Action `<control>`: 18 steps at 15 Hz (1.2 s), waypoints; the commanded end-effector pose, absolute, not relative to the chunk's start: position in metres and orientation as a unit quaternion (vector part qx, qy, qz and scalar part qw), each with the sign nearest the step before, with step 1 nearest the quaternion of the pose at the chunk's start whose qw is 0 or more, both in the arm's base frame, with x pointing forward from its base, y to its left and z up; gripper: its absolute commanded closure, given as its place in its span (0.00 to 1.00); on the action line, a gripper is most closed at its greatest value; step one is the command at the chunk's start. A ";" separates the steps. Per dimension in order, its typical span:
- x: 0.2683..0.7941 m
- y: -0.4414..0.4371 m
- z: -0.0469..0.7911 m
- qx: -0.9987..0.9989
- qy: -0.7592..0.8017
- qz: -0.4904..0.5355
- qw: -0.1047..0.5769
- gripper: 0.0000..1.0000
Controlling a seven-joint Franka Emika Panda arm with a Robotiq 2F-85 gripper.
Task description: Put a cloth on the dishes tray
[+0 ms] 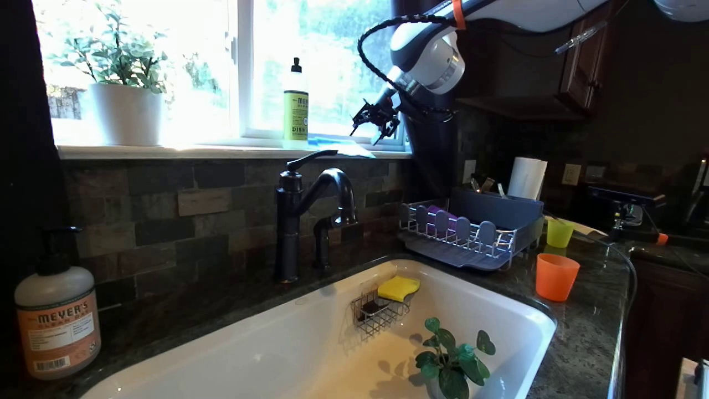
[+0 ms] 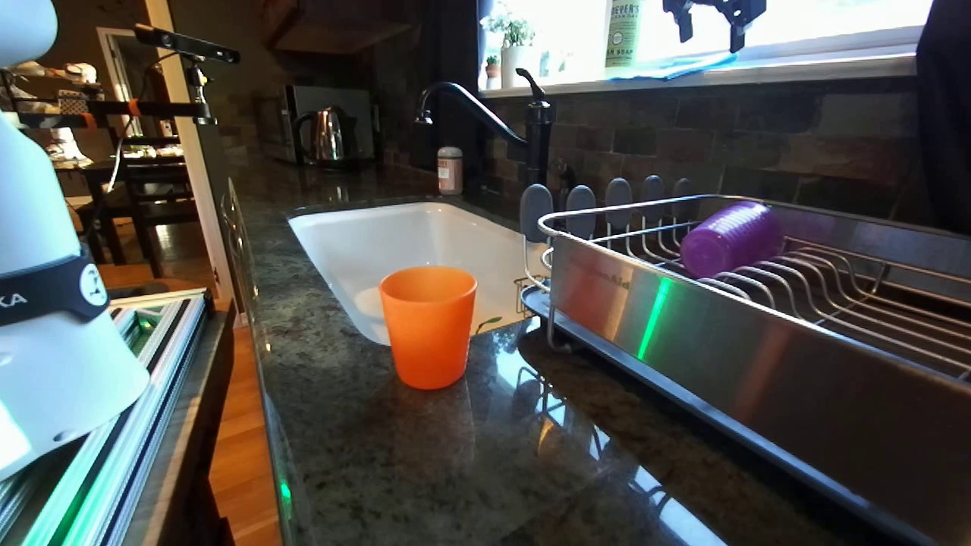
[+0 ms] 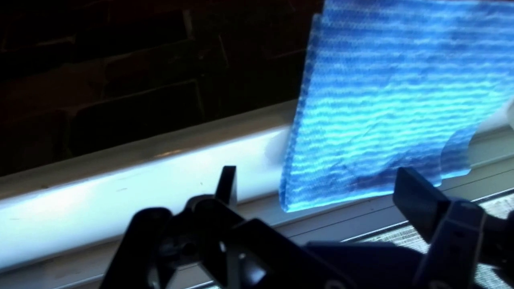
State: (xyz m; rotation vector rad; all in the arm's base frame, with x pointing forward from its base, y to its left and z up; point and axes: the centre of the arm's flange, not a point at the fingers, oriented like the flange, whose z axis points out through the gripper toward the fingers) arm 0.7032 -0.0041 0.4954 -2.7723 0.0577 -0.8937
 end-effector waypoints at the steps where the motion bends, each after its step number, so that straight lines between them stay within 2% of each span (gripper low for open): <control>1: 0.719 -0.004 0.484 -0.941 0.003 -0.312 0.134 0.00; 3: 0.725 -0.004 0.479 -0.940 -0.005 -0.312 0.142 0.10; 5: 0.731 -0.003 0.476 -0.938 -0.007 -0.314 0.148 0.31; 8: 0.737 -0.003 0.476 -0.936 -0.009 -0.316 0.152 0.57; 13: 0.740 0.001 0.472 -0.936 -0.004 -0.314 0.159 0.95; 14: 0.740 0.002 0.471 -0.936 -0.004 -0.314 0.160 0.99; 18: 0.734 0.003 0.485 -0.937 -0.002 -0.314 0.151 1.00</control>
